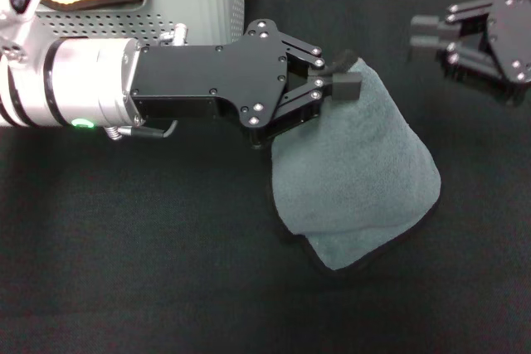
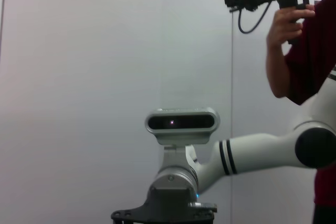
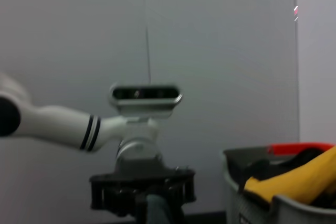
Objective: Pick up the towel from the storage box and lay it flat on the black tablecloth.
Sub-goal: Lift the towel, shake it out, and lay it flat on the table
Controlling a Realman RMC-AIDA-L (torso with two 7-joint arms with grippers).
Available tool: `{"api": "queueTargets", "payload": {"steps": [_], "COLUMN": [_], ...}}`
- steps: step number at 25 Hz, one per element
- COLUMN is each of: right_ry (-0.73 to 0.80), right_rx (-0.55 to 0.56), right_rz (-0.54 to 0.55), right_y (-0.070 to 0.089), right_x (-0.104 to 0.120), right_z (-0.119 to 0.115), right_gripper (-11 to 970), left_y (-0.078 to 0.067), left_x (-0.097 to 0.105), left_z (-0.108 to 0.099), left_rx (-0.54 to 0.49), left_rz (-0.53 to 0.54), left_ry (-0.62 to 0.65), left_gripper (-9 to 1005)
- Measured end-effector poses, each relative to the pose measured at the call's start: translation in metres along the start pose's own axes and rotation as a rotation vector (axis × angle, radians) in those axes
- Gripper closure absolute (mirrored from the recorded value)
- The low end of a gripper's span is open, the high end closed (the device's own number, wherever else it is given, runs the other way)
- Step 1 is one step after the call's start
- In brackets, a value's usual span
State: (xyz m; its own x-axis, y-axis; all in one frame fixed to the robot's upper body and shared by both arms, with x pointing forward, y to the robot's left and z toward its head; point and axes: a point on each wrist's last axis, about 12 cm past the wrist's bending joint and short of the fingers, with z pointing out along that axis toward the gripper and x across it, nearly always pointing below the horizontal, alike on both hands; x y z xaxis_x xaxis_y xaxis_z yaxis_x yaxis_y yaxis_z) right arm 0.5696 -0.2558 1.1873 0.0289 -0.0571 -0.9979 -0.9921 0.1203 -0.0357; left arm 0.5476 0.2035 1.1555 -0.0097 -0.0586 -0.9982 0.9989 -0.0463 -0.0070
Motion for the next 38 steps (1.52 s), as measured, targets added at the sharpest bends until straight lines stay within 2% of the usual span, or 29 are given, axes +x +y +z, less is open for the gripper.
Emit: {"api": "queueTargets", "payload": {"steps": [3, 7, 10, 15, 19, 24, 38], "right_ry": [0.052, 0.136, 0.17, 0.174, 0.171, 0.196, 0.188], "right_rx": [-0.03, -0.07, -0.078, -0.057, -0.048, -0.092, -0.167], "right_rz": [-0.018, -0.056, -0.075, -0.113, -0.155, -0.186, -0.181], "right_y": [0.001, 0.006, 0.01, 0.014, 0.015, 0.017, 0.03], "right_x": [0.0, 0.003, 0.007, 0.013, 0.014, 0.02, 0.031], "right_z": [0.004, 0.003, -0.002, -0.013, -0.017, -0.005, 0.015], "right_gripper": [845, 825, 709, 488, 499, 507, 556], "left_y": [0.002, -0.002, -0.007, -0.014, -0.014, -0.011, -0.01], "left_x": [-0.007, -0.04, -0.065, -0.085, -0.09, -0.097, -0.099], "left_z": [-0.002, -0.01, -0.011, 0.004, 0.016, 0.029, 0.035], "left_rx": [0.026, 0.188, 0.316, 0.423, 0.463, 0.497, 0.5], "left_rz": [0.018, 0.071, 0.101, 0.145, 0.166, 0.188, 0.206], "left_ry": [0.041, 0.151, 0.202, 0.244, 0.233, 0.221, 0.19], "left_gripper": [995, 995, 995, 995, 995, 995, 995]}}
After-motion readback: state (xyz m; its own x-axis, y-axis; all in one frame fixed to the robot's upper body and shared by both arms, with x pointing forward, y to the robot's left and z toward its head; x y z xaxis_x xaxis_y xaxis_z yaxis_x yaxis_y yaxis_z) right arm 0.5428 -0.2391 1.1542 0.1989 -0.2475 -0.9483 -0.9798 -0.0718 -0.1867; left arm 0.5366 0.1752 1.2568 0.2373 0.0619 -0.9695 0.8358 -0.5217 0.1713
